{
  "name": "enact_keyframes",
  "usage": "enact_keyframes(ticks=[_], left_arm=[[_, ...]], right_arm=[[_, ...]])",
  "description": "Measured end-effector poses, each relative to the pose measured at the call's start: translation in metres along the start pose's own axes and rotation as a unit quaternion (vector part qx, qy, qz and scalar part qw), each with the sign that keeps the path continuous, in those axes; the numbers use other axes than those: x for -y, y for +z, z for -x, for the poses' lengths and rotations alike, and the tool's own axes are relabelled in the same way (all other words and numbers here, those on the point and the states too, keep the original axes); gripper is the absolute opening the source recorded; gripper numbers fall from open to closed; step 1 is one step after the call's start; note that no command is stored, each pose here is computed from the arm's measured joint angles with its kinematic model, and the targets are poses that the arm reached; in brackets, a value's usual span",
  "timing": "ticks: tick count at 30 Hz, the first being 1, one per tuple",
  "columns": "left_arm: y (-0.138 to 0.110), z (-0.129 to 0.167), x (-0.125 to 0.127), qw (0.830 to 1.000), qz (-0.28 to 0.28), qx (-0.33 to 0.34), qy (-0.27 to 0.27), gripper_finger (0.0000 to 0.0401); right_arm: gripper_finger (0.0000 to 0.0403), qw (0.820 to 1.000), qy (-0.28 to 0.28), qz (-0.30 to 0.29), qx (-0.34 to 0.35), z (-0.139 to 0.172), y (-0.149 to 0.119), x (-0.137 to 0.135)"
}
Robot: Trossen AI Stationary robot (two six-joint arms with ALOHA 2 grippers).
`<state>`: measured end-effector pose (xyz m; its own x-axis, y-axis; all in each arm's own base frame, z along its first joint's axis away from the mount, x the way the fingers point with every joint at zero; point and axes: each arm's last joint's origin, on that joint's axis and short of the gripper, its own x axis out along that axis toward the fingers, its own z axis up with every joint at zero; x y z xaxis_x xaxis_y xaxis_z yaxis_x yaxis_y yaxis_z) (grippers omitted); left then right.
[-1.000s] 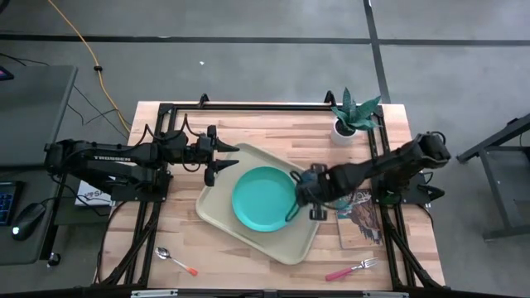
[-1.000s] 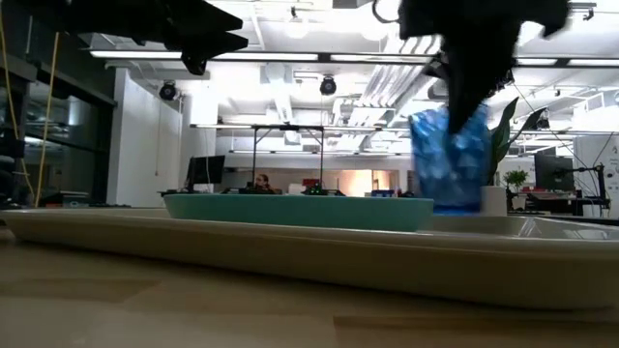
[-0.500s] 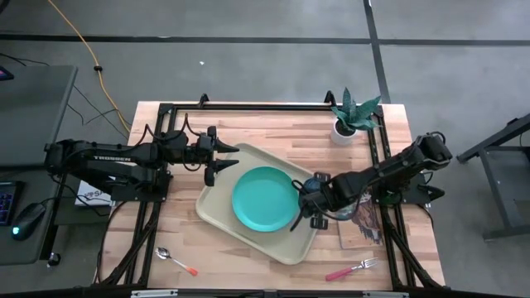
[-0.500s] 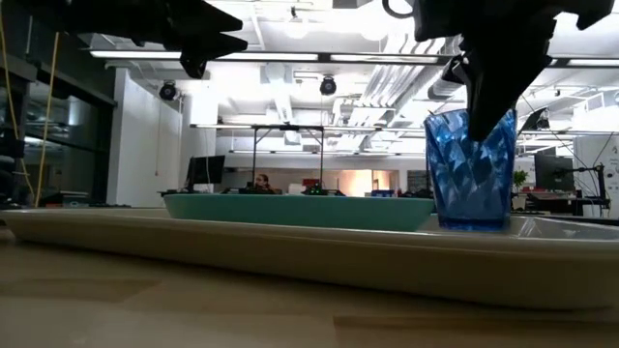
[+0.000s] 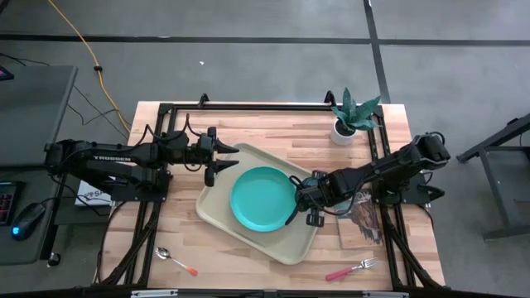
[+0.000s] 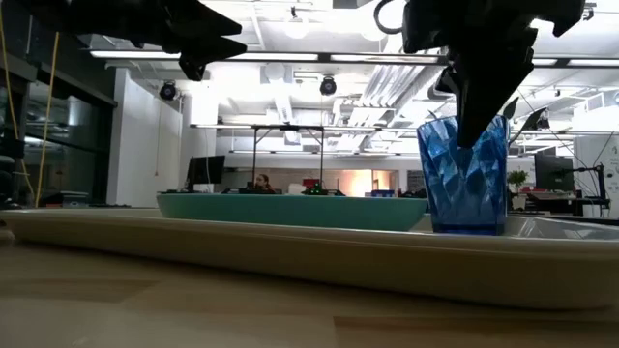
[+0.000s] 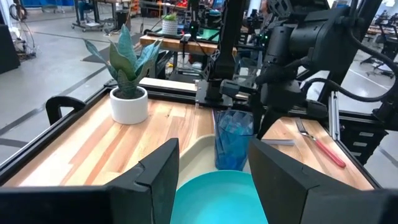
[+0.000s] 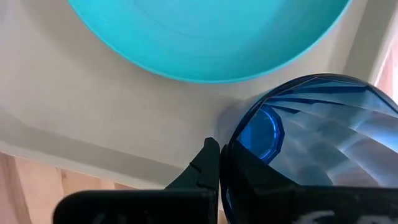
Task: Pick and place plate/cup/fork/spoon on tray
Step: Put the blue cup on the gray serving tray to the top right of blue plate, then put the orange spoon on the gray serving tray to the left of the blue plate
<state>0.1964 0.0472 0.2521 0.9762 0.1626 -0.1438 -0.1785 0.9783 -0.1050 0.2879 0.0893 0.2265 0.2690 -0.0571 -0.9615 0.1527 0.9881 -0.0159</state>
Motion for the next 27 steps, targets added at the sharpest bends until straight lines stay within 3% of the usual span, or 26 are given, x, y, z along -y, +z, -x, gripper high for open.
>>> enact_keyframes(ticks=[6, 12, 20, 27], left_arm=[[0.000, 0.000, 0.000, 1.000, 0.000, 0.000, 0.000, 0.0172], [0.000, 0.000, 0.000, 1.000, 0.000, 0.000, 0.000, 0.0172], [0.000, 0.000, 0.000, 1.000, 0.000, 0.001, 0.000, 0.0172], [0.000, 0.000, 0.000, 1.000, 0.000, 0.000, 0.000, 0.0172]], right_arm=[[0.0002, 1.000, 0.003, 0.001, 0.003, -0.004, 0.002, -0.002], [0.0028, 1.000, 0.005, -0.005, 0.000, -0.005, 0.002, -0.002], [0.0099, 0.999, -0.013, -0.037, 0.019, 0.007, 0.000, 0.003], [0.0155, 0.998, -0.018, -0.045, 0.041, 0.046, 0.000, 0.010]])
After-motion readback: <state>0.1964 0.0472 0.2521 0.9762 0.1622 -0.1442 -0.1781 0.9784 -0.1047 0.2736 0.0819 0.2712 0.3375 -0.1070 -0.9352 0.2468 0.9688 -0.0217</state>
